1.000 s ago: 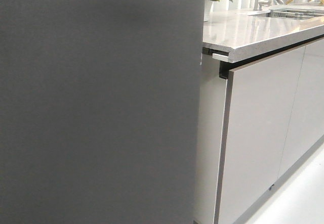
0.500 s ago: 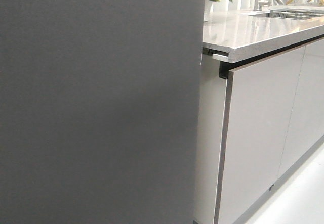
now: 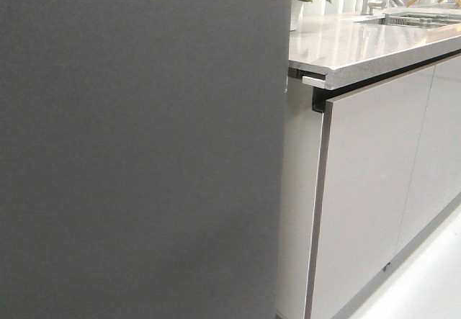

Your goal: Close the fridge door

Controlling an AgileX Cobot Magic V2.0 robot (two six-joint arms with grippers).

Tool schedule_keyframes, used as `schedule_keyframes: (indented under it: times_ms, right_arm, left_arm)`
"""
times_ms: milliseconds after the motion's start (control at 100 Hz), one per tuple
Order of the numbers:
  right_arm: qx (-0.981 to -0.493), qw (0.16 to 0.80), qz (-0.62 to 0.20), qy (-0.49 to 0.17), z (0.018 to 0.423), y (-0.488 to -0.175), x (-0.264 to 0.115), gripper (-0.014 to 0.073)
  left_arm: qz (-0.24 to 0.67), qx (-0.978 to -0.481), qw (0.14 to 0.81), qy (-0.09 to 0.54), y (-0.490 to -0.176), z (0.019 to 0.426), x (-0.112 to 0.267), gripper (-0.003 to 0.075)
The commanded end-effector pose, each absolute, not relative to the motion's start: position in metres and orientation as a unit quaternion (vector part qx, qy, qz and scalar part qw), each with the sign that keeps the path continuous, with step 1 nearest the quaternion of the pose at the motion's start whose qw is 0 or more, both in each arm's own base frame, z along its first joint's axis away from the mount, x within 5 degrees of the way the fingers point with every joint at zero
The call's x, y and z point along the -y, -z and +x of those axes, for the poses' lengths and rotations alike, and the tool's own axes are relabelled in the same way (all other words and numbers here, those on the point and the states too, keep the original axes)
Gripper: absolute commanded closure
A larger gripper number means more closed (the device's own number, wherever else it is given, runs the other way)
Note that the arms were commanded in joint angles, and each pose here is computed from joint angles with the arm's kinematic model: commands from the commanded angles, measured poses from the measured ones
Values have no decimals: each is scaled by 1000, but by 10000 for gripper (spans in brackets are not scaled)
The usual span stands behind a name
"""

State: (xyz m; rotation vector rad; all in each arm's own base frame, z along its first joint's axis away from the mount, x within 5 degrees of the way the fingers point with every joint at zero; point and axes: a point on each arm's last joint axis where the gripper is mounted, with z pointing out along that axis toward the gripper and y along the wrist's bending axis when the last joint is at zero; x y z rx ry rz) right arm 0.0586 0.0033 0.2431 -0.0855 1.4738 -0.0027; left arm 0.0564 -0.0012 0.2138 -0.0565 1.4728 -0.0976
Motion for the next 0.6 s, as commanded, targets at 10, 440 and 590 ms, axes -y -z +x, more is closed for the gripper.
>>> schedule_keyframes:
  times_ms: [10, 440, 590]
  right_arm:
    - [-636, 771, -42, 7, 55, -245, -3, 671]
    - [-629, 777, -43, 5, 54, -218, -4, 671]
    - [-630, 775, -43, 5, 54, -217, -4, 671]
  left_arm:
    - [-27, -660, 749, 47, -210, 59, 1, 741]
    - [-27, -660, 749, 47, -210, 59, 1, 741]
    - [-27, -660, 749, 47, -210, 59, 1, 741]
